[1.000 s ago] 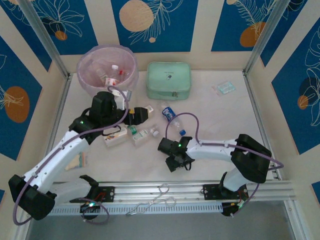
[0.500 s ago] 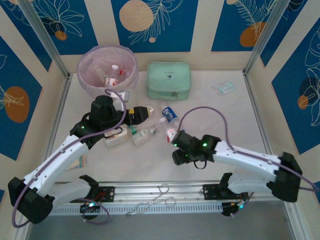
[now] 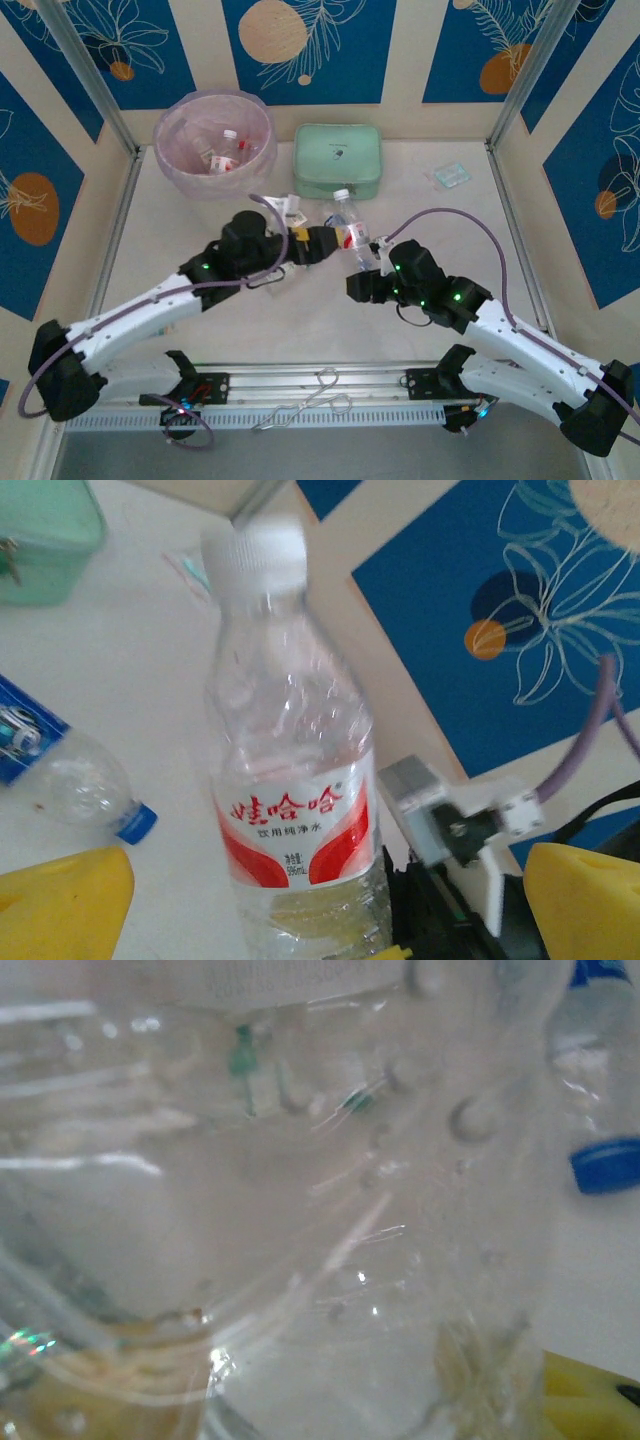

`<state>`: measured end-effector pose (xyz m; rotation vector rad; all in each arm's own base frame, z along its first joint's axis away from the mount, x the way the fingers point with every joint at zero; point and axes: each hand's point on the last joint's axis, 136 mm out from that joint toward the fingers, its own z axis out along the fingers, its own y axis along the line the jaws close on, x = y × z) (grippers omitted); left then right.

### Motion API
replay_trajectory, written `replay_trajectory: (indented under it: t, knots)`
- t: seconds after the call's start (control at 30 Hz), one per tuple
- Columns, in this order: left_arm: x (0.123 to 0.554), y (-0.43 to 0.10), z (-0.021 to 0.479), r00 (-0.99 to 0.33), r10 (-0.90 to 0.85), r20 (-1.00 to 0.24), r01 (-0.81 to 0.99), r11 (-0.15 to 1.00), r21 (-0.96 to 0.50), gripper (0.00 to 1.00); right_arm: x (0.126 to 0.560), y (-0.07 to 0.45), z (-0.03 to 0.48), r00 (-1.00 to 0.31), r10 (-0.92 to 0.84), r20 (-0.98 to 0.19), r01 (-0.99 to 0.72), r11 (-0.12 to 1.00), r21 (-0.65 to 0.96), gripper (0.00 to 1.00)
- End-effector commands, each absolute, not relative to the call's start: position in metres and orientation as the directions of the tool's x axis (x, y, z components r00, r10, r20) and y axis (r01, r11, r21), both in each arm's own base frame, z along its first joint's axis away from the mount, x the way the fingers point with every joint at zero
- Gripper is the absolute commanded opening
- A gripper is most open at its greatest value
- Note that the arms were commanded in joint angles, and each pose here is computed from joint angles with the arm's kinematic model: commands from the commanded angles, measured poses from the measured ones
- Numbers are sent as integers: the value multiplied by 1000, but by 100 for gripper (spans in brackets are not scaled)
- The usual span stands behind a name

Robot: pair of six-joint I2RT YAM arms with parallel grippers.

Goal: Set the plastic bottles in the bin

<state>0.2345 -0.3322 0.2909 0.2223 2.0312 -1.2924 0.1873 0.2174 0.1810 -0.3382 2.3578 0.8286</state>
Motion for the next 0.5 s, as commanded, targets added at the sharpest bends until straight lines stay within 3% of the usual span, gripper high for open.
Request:
replay_trajectory:
  t: [0.0,0.2,0.47]
  knots:
    - [239,-354,305,-708,-266,-654,499,466,-730,99,189,233,207,-726,-15,-687,-502,695,515,44]
    - [242,-377,295,-723,-268,-637,500,432,-750,94,192,249,217,-701,22,-713,-554,612,564,43]
    - [248,-378,289,-718,-271,-641,490,458,-742,68,194,248,212,-713,36,-701,-543,604,583,43]
